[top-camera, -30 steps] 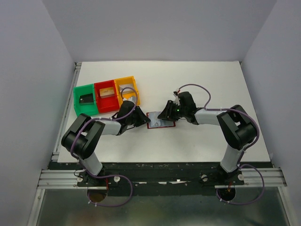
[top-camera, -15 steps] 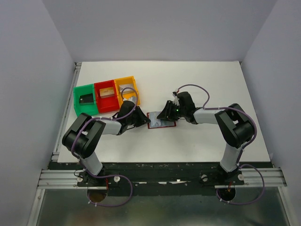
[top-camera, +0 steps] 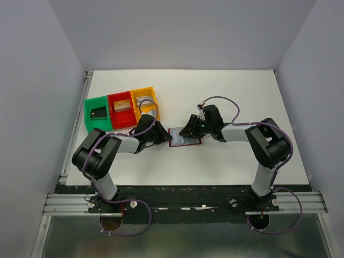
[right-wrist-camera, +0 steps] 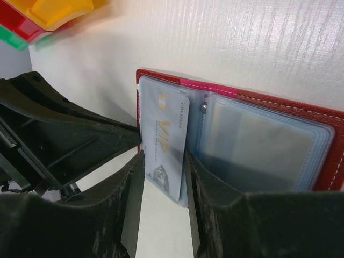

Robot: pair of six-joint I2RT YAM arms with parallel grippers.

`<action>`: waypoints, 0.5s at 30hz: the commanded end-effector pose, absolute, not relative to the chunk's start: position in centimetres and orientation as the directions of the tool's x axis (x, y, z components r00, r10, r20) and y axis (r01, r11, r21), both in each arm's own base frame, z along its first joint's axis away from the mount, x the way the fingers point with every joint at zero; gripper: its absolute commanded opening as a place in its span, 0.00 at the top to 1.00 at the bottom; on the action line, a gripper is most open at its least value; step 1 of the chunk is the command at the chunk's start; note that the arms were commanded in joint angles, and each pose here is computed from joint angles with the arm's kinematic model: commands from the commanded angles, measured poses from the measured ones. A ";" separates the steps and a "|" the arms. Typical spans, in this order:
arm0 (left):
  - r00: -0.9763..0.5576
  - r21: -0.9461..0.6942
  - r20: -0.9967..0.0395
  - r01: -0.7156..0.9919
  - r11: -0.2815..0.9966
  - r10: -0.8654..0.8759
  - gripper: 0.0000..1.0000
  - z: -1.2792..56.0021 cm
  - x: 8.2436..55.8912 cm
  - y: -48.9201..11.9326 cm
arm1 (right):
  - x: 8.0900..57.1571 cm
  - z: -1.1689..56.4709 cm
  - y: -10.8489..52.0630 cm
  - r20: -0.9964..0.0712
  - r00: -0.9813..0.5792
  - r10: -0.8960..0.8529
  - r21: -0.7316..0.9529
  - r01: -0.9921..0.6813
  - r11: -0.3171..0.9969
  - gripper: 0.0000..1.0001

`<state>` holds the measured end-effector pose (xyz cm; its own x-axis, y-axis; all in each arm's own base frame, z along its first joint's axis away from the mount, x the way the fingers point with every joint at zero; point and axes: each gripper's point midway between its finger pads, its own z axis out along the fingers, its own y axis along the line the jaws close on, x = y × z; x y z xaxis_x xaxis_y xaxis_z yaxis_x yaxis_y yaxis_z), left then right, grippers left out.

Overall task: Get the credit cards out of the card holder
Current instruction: Remove the credit card from the card holder.

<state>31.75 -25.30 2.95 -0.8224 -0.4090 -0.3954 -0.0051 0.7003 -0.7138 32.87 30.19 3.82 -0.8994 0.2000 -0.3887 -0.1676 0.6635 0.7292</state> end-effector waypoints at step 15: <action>-0.835 -0.690 -0.389 -0.016 0.724 -0.389 0.78 1.7 31.5 -25.2 | 32.8 4.0 30.7 -0.385 -0.905 0.182 0.751 -0.193 0.632 0.57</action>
